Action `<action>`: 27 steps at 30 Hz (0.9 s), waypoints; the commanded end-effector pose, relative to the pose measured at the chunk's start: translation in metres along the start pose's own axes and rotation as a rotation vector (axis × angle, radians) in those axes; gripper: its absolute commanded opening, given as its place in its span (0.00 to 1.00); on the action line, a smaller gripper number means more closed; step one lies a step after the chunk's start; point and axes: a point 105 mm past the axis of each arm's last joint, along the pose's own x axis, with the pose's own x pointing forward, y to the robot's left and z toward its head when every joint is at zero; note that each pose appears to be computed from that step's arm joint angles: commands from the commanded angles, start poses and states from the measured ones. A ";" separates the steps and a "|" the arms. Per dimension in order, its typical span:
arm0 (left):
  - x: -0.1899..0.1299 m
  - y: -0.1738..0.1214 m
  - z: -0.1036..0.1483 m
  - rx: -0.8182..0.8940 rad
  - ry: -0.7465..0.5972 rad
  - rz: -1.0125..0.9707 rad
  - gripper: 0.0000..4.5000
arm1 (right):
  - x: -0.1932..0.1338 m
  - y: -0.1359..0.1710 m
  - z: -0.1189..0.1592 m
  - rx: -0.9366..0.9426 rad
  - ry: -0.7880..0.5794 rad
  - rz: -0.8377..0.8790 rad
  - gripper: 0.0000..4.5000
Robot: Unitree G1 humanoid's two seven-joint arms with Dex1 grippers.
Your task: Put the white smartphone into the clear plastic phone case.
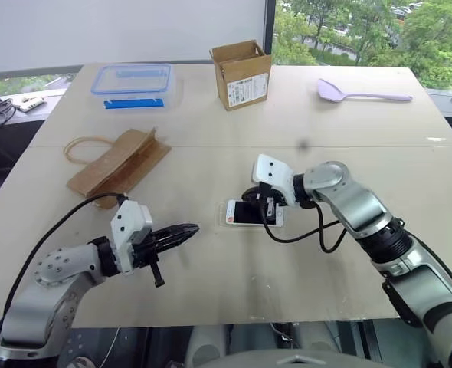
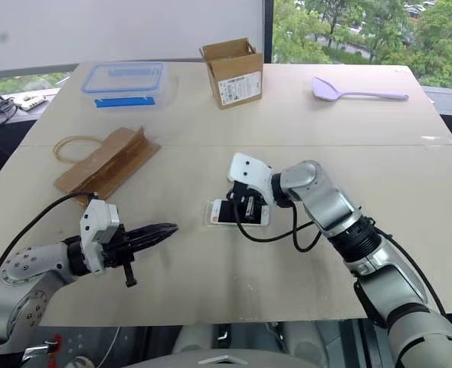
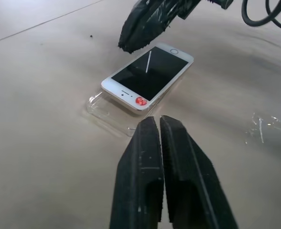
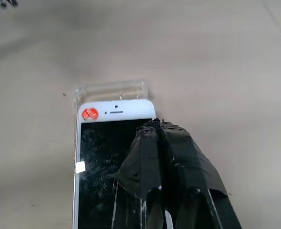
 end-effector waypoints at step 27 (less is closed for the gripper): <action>0.004 -0.002 0.002 0.013 -0.005 0.002 0.00 | 0.025 0.034 -0.045 -0.048 0.135 0.129 0.00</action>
